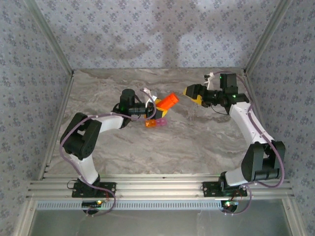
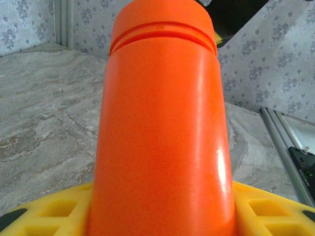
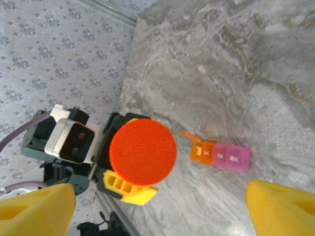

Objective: Sort the pills into containers

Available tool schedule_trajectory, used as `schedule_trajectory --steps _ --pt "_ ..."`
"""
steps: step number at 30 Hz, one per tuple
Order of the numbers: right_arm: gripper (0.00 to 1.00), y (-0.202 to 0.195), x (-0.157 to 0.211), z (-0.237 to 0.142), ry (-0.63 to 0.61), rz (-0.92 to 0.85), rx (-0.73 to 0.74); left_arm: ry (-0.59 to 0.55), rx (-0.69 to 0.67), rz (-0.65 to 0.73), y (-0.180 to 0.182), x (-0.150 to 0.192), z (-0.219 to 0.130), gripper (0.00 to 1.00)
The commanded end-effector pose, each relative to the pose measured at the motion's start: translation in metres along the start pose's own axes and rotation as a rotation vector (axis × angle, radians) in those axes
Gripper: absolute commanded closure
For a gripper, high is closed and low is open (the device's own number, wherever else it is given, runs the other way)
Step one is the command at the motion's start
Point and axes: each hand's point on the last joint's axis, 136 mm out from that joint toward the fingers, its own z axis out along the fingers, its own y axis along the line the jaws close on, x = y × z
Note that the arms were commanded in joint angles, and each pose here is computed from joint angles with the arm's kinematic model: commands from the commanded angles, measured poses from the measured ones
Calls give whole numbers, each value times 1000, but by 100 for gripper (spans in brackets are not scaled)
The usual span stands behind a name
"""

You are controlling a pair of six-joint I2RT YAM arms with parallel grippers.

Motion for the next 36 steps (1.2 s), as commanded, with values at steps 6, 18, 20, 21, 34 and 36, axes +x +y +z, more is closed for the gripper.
schedule_trajectory --steps 6,18,20,21,34,36 --pt "15 -10 -12 0 -50 -63 22 -45 30 58 -13 -25 -9 100" --pt "24 -8 -19 8 -17 -94 16 -47 29 63 -11 -26 -10 100" --pt "25 -6 -17 12 -1 -105 2 -42 29 62 -11 -26 -10 100" --pt "25 -5 -16 14 6 -109 -2 -39 29 63 -11 -25 -10 100" --pt "19 22 -6 46 112 -175 -82 -24 38 51 -7 -19 -9 100" --pt "20 21 -5 49 120 -170 -86 -23 42 49 -7 -18 -8 100"
